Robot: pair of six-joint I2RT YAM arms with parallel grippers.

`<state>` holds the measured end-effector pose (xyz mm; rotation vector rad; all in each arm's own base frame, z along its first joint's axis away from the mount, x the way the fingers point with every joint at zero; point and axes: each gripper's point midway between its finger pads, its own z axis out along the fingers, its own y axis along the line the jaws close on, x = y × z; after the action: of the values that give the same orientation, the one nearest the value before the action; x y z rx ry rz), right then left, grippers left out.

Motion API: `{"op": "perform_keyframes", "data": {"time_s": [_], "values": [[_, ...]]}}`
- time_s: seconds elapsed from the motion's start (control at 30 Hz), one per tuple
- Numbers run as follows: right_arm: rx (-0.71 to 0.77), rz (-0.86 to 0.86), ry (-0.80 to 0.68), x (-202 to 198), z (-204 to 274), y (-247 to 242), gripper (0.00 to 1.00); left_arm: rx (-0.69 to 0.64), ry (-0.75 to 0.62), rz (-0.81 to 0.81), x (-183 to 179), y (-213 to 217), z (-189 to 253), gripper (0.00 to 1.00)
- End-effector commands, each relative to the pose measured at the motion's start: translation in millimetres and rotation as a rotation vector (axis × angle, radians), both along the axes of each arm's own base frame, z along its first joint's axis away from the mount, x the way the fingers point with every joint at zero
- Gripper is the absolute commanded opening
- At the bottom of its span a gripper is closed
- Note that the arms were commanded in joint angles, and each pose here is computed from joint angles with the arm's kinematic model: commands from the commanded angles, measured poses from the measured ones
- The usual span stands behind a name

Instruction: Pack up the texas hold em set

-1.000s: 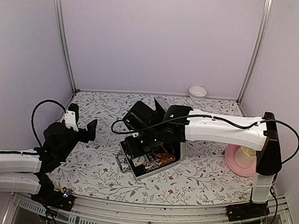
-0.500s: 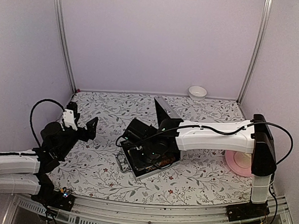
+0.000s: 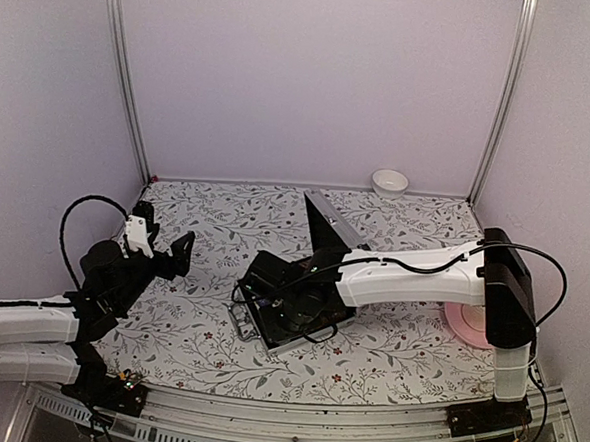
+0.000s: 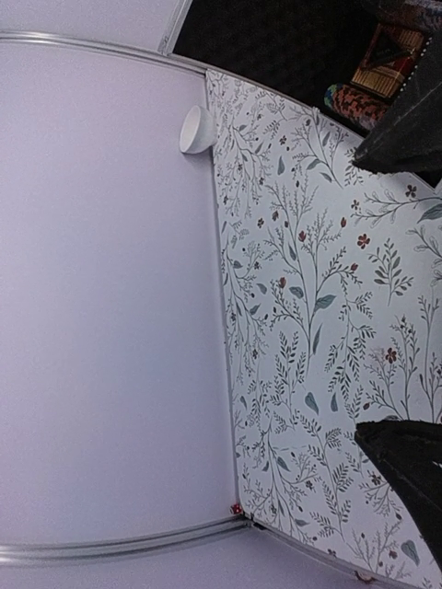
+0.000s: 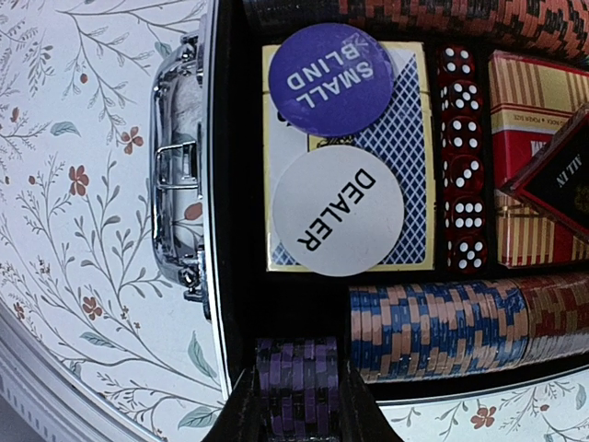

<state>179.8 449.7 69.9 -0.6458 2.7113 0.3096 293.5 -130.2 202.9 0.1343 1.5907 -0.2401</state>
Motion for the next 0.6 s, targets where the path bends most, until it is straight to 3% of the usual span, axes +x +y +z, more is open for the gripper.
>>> {"op": "perform_keyframes", "data": {"time_s": [0.0, 0.57], "values": [[-0.015, -0.031, -0.043, 8.5, -5.1, -1.7, 0.02, 0.013, -0.010, 0.000, -0.1, 1.2, 1.1, 0.93], [-0.069, -0.052, -0.079, 15.7, -15.8, -10.0, 0.05, 0.022, -0.005, -0.016, 0.6, -2.3, -0.4, 0.93]]}}
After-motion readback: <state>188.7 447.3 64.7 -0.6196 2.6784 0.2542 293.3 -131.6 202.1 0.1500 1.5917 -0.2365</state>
